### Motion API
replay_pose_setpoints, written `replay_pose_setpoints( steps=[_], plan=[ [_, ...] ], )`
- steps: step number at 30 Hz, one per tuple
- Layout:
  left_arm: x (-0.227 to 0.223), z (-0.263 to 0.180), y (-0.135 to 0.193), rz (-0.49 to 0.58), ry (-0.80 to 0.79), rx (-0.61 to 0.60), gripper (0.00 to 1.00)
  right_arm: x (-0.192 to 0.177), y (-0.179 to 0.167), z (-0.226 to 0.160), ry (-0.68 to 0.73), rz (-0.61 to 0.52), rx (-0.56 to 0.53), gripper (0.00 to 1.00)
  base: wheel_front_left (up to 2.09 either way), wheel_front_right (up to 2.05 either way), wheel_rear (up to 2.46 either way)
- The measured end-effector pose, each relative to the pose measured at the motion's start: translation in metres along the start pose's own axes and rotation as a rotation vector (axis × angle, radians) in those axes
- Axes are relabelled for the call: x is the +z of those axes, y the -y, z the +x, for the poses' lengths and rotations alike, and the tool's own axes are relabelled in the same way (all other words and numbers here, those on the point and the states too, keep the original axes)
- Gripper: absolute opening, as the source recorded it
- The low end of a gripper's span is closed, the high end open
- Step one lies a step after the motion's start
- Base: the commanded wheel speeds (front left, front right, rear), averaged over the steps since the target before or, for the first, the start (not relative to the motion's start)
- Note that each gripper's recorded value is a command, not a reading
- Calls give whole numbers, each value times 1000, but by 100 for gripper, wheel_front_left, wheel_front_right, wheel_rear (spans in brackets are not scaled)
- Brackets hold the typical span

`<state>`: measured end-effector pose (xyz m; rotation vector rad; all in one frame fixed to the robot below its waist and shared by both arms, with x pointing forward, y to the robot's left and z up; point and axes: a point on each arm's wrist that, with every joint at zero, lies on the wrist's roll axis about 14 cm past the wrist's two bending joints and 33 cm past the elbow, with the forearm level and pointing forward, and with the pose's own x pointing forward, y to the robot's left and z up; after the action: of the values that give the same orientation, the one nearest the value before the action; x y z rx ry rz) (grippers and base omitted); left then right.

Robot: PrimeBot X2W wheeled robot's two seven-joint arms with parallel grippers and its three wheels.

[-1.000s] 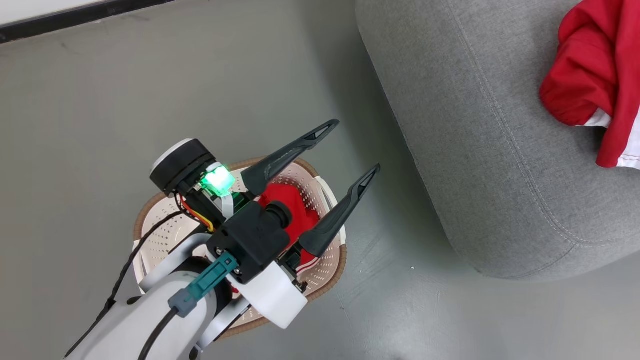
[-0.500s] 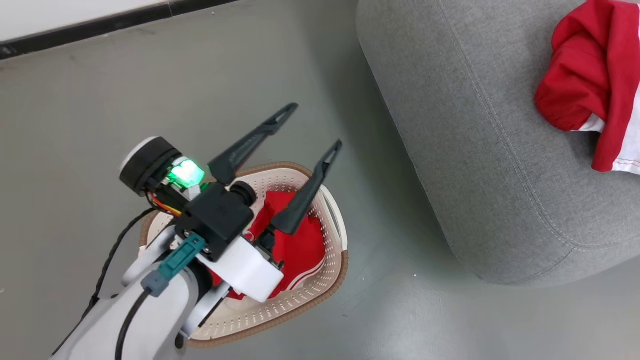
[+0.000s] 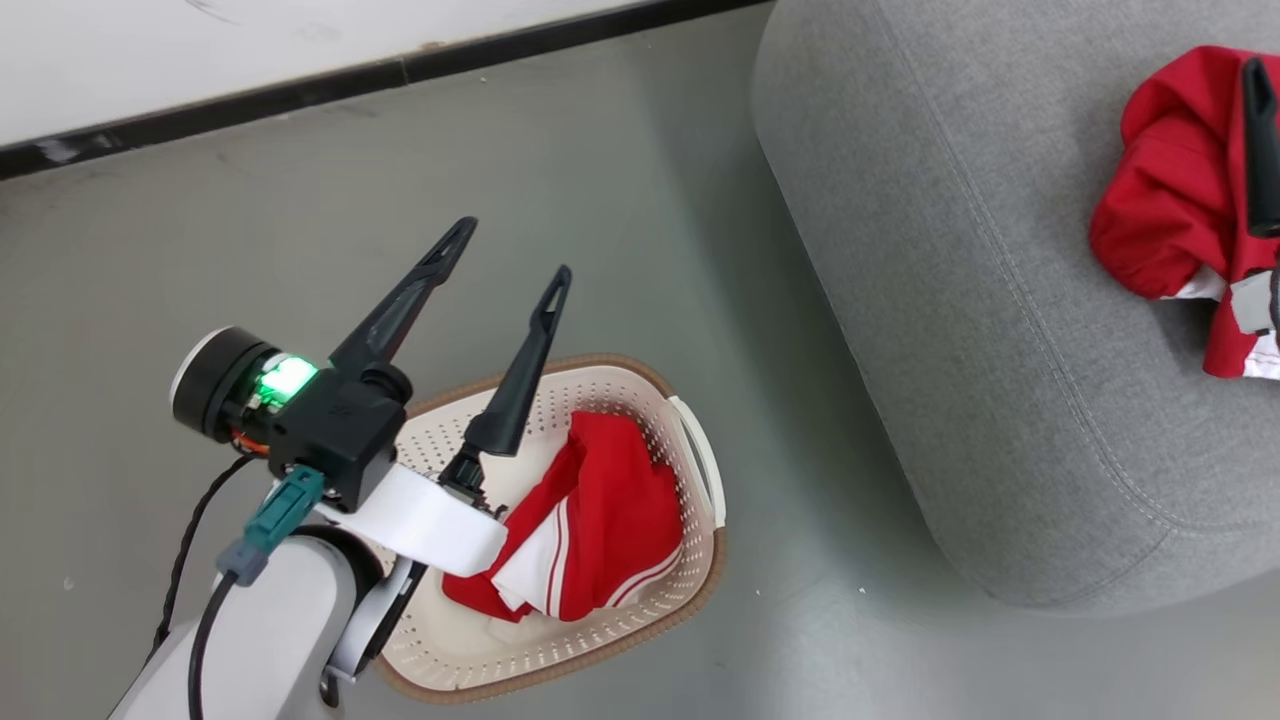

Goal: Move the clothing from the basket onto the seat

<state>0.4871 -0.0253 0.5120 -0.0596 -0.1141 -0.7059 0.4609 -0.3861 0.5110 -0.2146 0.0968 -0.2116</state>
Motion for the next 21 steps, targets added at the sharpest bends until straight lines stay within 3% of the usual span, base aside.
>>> replay_pose_setpoints(
  steps=[12,21],
  plan=[
    [0,-48,-56,21,-26,278,100,29,-58,6,92,67,116,100,0,0,0],
    [2,-89,-75,38,-57,418,100,36,-92,-10,124,140,173,100,0,0,0]
  ],
)
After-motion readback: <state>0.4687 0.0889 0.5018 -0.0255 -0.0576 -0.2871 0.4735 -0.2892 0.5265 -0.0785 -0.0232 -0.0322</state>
